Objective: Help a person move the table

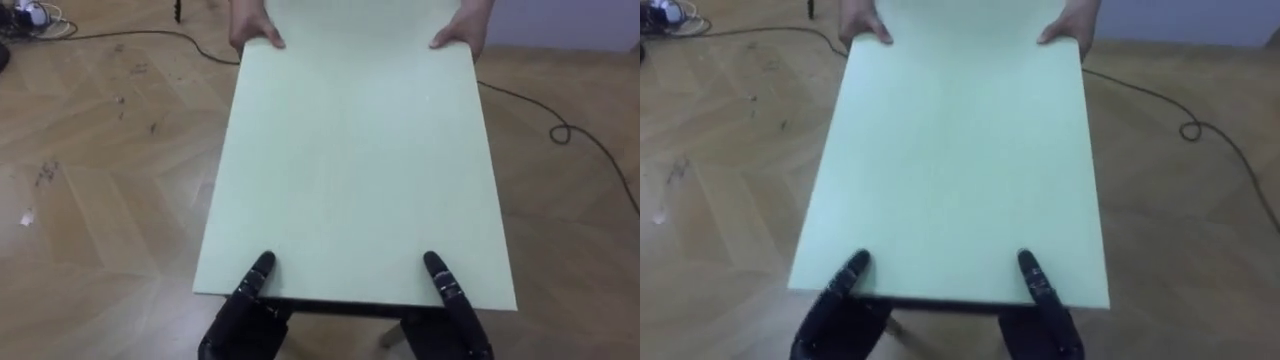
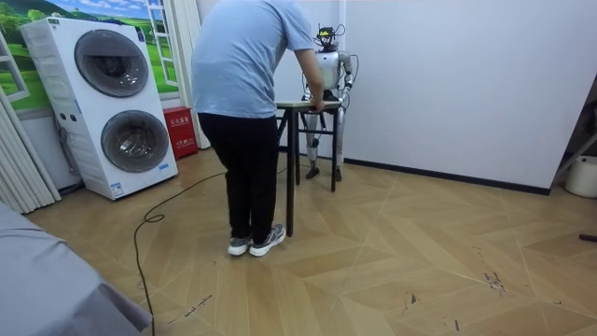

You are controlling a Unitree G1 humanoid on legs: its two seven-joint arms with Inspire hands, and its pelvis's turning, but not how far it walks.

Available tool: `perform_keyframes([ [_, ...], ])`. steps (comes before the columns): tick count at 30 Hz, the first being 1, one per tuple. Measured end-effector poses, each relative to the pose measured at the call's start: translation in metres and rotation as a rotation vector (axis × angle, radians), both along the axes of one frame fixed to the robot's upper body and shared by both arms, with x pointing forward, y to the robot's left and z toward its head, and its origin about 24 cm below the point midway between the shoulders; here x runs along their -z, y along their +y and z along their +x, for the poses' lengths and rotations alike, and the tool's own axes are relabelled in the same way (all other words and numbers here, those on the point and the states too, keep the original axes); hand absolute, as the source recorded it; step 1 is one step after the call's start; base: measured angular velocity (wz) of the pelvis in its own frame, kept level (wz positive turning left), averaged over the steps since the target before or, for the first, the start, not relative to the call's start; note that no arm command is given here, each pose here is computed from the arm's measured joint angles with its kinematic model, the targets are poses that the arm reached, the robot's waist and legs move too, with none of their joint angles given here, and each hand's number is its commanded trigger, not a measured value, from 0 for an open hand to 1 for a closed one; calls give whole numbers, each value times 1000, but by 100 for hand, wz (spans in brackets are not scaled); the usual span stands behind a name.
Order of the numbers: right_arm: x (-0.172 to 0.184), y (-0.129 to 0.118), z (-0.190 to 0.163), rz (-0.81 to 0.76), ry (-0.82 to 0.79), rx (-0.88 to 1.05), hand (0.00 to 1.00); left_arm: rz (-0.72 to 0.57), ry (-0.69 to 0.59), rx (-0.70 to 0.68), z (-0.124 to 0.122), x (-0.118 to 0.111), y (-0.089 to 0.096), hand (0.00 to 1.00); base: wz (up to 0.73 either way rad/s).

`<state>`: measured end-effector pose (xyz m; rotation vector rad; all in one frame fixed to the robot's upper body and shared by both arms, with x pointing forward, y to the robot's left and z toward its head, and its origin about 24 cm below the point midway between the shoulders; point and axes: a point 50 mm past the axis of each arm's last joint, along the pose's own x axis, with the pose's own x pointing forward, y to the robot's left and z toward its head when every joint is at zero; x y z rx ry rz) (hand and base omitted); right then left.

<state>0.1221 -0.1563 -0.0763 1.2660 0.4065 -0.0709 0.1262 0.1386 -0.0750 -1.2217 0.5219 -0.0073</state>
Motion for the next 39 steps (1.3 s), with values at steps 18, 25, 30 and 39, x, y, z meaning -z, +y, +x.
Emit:
perform_keyframes([
  [18, 3, 2, -9, 13, 15, 21, 100, 35, -9, 9, -2, 0, 1, 100, 3],
  [25, 3, 3, -10, 16, 14, 19, 100, 42, -11, 10, -3, 1, 2, 100, 2],
  [30, 2, 2, -8, 9, 6, 14, 100, 41, -11, 11, -3, 1, 1, 100, 4],
  [39, 1, 2, -7, 4, -4, 7, 100, 37, -19, 4, -6, 1, 2, 100, 10],
])
